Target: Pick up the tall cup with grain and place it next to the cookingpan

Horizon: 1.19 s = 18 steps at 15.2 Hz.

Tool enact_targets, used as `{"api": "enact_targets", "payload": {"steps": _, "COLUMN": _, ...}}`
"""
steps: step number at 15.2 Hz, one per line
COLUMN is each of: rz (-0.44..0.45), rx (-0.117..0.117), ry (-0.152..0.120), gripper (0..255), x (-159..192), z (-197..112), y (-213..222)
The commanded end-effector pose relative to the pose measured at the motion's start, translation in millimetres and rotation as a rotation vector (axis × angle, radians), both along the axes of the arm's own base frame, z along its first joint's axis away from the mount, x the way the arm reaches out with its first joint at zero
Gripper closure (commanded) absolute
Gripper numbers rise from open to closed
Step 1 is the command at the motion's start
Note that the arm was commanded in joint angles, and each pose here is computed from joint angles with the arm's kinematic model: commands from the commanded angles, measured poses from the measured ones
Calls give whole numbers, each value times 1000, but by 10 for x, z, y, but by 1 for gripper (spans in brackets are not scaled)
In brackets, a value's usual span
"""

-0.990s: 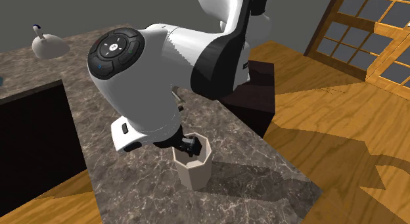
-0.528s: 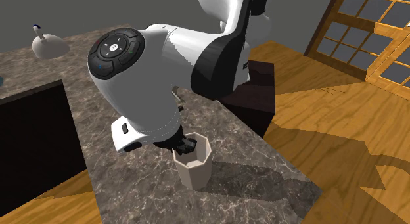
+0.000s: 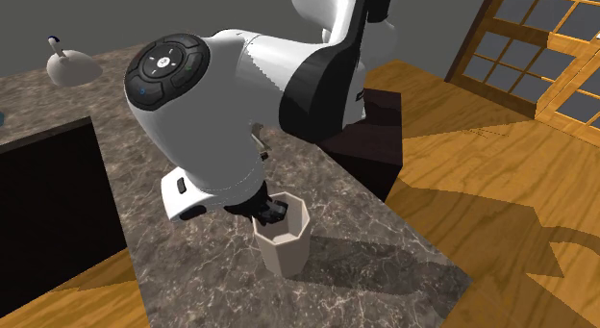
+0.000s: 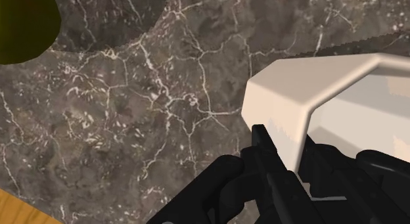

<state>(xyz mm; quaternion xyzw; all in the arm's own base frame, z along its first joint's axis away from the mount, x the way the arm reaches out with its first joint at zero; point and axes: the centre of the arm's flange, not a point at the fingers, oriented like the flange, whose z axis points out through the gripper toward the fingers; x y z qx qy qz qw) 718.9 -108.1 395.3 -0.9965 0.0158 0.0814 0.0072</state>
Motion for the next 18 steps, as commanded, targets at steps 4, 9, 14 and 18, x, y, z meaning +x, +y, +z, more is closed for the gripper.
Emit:
{"api": "enact_targets", "payload": {"steps": 4, "rz": 0, "rx": 0, "ry": -1, "gripper": 255, "x": 0, "z": 259, "y": -2}}
{"api": "enact_targets", "payload": {"steps": 9, "rz": 0, "rx": 0, "ry": -1, "gripper": 255, "x": 0, "z": 523, "y": -2}}
{"api": "enact_targets", "payload": {"steps": 14, "rz": 0, "rx": 0, "ry": -1, "gripper": 255, "x": 0, "z": 787, "y": -2}}
{"api": "enact_targets", "payload": {"steps": 18, "rz": 0, "rx": 0, "ry": -1, "gripper": 255, "x": 0, "z": 998, "y": -2}}
